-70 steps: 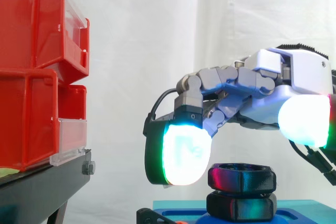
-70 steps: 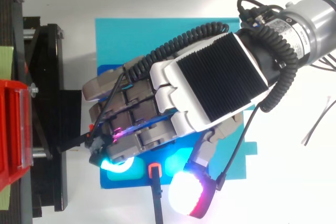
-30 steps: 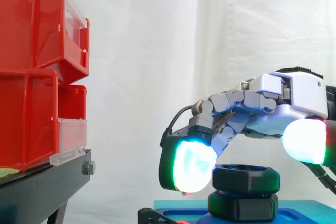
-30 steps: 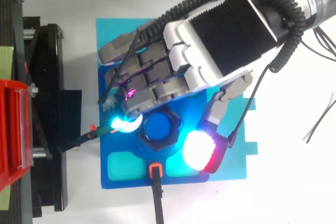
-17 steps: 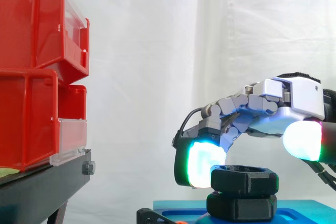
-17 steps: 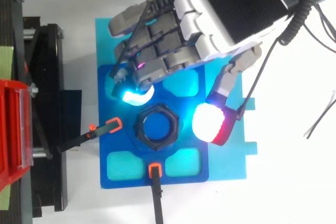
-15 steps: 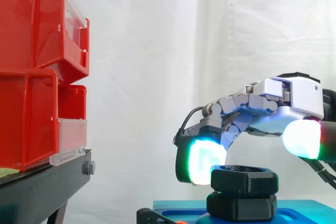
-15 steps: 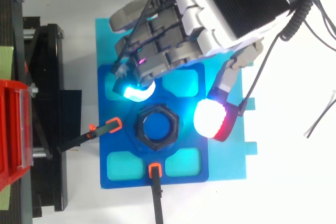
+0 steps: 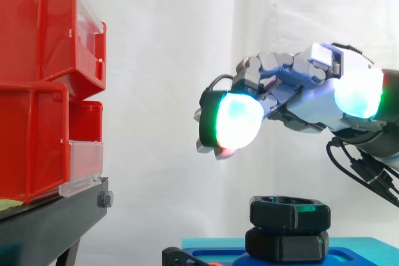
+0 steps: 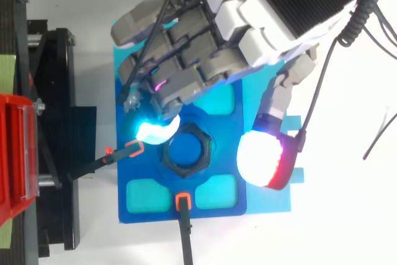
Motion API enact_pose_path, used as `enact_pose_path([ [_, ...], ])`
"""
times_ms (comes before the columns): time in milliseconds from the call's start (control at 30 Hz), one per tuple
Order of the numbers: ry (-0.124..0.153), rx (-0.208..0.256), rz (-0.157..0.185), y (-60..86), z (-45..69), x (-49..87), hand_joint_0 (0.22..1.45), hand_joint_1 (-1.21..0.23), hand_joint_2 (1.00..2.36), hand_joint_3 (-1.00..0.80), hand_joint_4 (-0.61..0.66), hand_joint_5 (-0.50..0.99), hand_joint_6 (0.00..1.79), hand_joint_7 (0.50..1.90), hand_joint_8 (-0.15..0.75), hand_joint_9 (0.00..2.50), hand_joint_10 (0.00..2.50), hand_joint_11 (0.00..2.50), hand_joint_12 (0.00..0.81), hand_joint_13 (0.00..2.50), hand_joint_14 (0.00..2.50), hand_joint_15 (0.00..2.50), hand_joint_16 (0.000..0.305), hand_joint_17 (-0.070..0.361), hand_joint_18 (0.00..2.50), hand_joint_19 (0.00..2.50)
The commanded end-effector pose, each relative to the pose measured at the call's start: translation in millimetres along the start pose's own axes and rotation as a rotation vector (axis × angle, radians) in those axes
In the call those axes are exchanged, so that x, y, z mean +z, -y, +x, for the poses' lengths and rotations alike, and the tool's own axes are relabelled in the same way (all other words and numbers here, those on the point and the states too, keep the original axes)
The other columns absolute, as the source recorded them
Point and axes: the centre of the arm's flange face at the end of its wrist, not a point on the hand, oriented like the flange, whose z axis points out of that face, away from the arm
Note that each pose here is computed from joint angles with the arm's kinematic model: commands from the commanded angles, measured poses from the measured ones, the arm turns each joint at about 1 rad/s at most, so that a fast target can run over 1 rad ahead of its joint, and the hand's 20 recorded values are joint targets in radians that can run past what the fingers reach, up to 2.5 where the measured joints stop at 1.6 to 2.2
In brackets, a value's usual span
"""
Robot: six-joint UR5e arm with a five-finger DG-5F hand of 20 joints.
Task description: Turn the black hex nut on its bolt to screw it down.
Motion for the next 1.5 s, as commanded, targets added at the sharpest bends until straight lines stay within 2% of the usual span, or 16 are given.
enact_pose_path([
  [0, 0.013, -0.011, -0.018, -5.4, 1.3, 8.7, 0.45, -0.27, 1.00, -0.50, 0.16, -0.13, 0.62, 1.07, 0.255, 0.81, 0.01, 0.31, 0.286, 0.73, 0.01, 0.26, 0.034, 0.077, 0.44, 0.21],
  [200, 0.013, -0.021, 0.004, -14.0, 8.7, 20.3, 0.46, -0.28, 1.00, -0.50, 0.16, -0.13, 0.60, 1.09, 0.254, 0.81, 0.01, 0.31, 0.287, 0.73, 0.01, 0.26, 0.034, 0.077, 0.44, 0.21],
  [267, 0.009, -0.022, 0.028, -17.7, 12.9, 25.1, 0.46, -0.28, 1.00, -0.50, 0.15, -0.13, 0.60, 1.10, 0.256, 0.81, 0.01, 0.32, 0.286, 0.73, 0.01, 0.26, 0.034, 0.077, 0.44, 0.21],
  [333, 0.005, -0.025, 0.036, -24.0, 19.2, 32.8, 0.46, -0.28, 1.00, -0.50, 0.16, -0.13, 0.60, 1.10, 0.253, 0.81, 0.01, 0.31, 0.285, 0.73, 0.01, 0.26, 0.034, 0.077, 0.44, 0.21],
  [400, 0.006, -0.029, 0.033, -27.8, 20.2, 36.9, 0.46, -0.29, 1.00, -0.50, 0.16, -0.13, 0.60, 1.10, 0.256, 0.81, 0.01, 0.31, 0.284, 0.73, 0.01, 0.26, 0.034, 0.076, 0.44, 0.22],
  [433, -0.003, -0.030, 0.036, -36.8, 26.8, 45.8, 0.46, -0.29, 1.00, -0.50, 0.15, -0.13, 0.61, 1.10, 0.255, 0.81, 0.01, 0.32, 0.283, 0.73, 0.01, 0.25, 0.034, 0.077, 0.44, 0.21],
  [533, -0.022, -0.036, 0.062, -43.7, 35.2, 51.8, 0.46, -0.29, 1.00, -0.50, 0.15, -0.13, 0.61, 1.09, 0.252, 0.81, 0.01, 0.31, 0.284, 0.73, 0.01, 0.26, 0.034, 0.076, 0.44, 0.21],
  [700, -0.044, -0.038, 0.083, -49.5, 42.2, 55.1, 0.46, -0.30, 1.00, -0.50, 0.16, -0.13, 0.62, 1.09, 0.254, 0.81, 0.01, 0.31, 0.283, 0.73, 0.01, 0.26, 0.034, 0.076, 0.45, 0.21],
  [900, -0.068, -0.028, 0.088, -54.8, 48.8, 55.9, 0.46, -0.30, 1.00, -0.50, 0.16, -0.13, 0.62, 1.08, 0.254, 0.81, 0.01, 0.32, 0.282, 0.73, 0.01, 0.26, 0.034, 0.077, 0.45, 0.22],
  [1133, -0.070, -0.026, 0.093, -57.8, 55.0, 55.0, 0.46, -0.30, 1.00, -0.50, 0.15, -0.13, 0.64, 1.06, 0.254, 0.82, 0.01, 0.32, 0.282, 0.73, 0.01, 0.26, 0.034, 0.076, 0.45, 0.22],
  [1467, -0.080, -0.023, 0.098, -57.9, 56.1, 53.9, 0.46, -0.31, 1.00, -0.50, 0.15, -0.14, 0.67, 1.01, 0.253, 0.82, 0.01, 0.32, 0.282, 0.74, 0.01, 0.26, 0.034, 0.077, 0.46, 0.22],
])
